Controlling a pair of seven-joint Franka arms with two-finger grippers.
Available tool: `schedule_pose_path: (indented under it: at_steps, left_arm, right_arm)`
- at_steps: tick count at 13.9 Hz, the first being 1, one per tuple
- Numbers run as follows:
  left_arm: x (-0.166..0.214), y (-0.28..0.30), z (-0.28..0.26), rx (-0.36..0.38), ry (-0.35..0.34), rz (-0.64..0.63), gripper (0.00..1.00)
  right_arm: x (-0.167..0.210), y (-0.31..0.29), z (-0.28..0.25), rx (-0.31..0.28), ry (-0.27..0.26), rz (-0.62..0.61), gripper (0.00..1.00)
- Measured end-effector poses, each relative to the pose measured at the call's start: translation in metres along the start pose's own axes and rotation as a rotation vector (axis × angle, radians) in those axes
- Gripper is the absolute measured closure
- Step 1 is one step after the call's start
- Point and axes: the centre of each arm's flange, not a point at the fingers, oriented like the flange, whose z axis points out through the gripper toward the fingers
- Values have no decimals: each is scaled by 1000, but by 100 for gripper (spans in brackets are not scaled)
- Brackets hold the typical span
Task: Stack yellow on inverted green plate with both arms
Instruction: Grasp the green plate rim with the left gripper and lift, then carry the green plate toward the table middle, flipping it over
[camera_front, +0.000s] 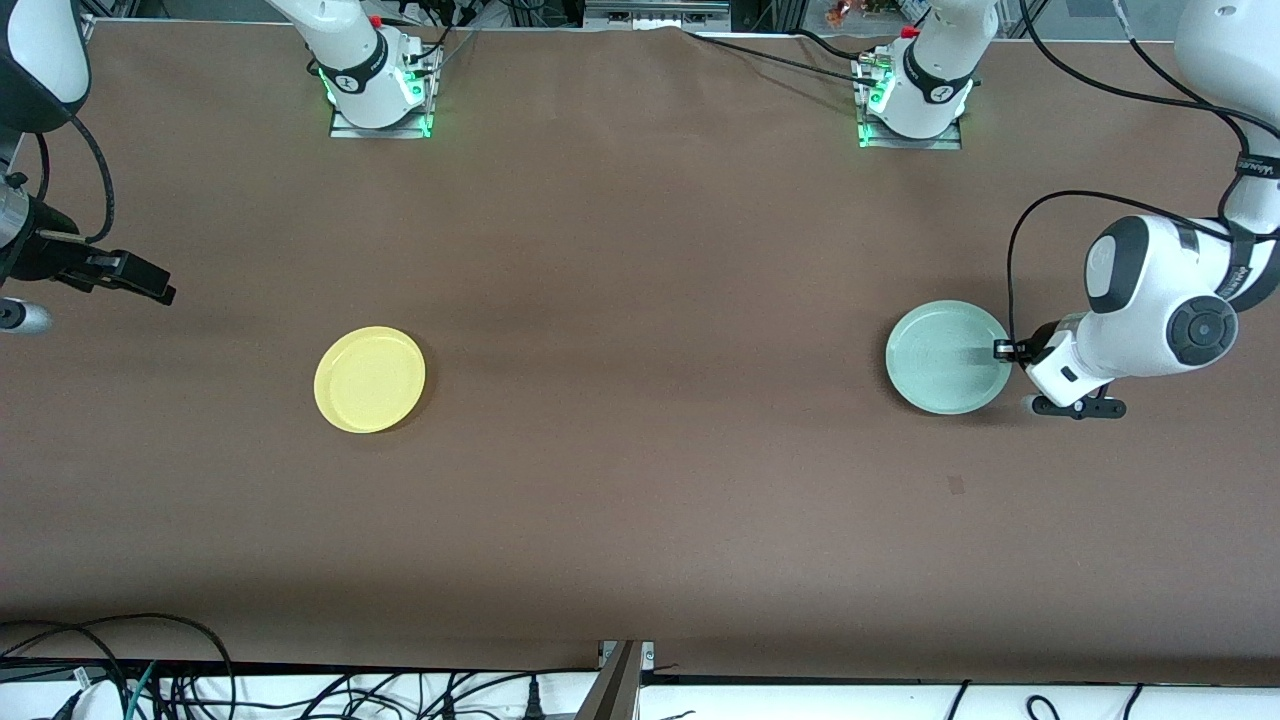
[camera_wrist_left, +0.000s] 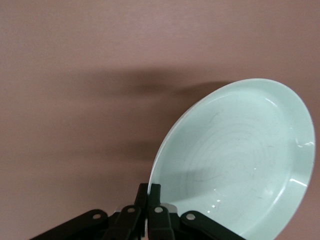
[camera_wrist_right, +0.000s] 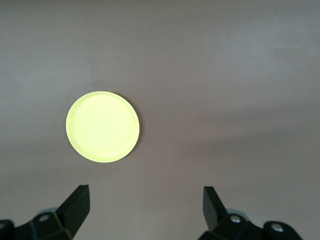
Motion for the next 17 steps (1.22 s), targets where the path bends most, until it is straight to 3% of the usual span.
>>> schedule_pose_path:
  at_steps: [2, 5, 6, 10, 12, 17]
  left_arm:
    - [0, 69, -53, 83, -52, -2, 97]
    - [-21, 205, -108, 364, -3, 37, 97]
    - [-29, 243, -110, 428, 25, 48, 97]
    - [-33, 336, -101, 520, 131, 90, 97]
    - [-40, 383, -97, 606, 223, 122, 97]
    - [-66, 467, -63, 768, 361, 128, 97]
  right_arm:
    - [0, 0, 0, 1, -2, -1, 0]
    - [0, -1, 0, 1, -2, -1, 0]
    - [0, -1, 0, 1, -2, -1, 0]
    - [-1, -1, 0, 1, -6, -1, 0]
    - [-1, 0, 0, 1, -6, -1, 0]
    - [-1, -1, 1, 0, -10, -1, 0]
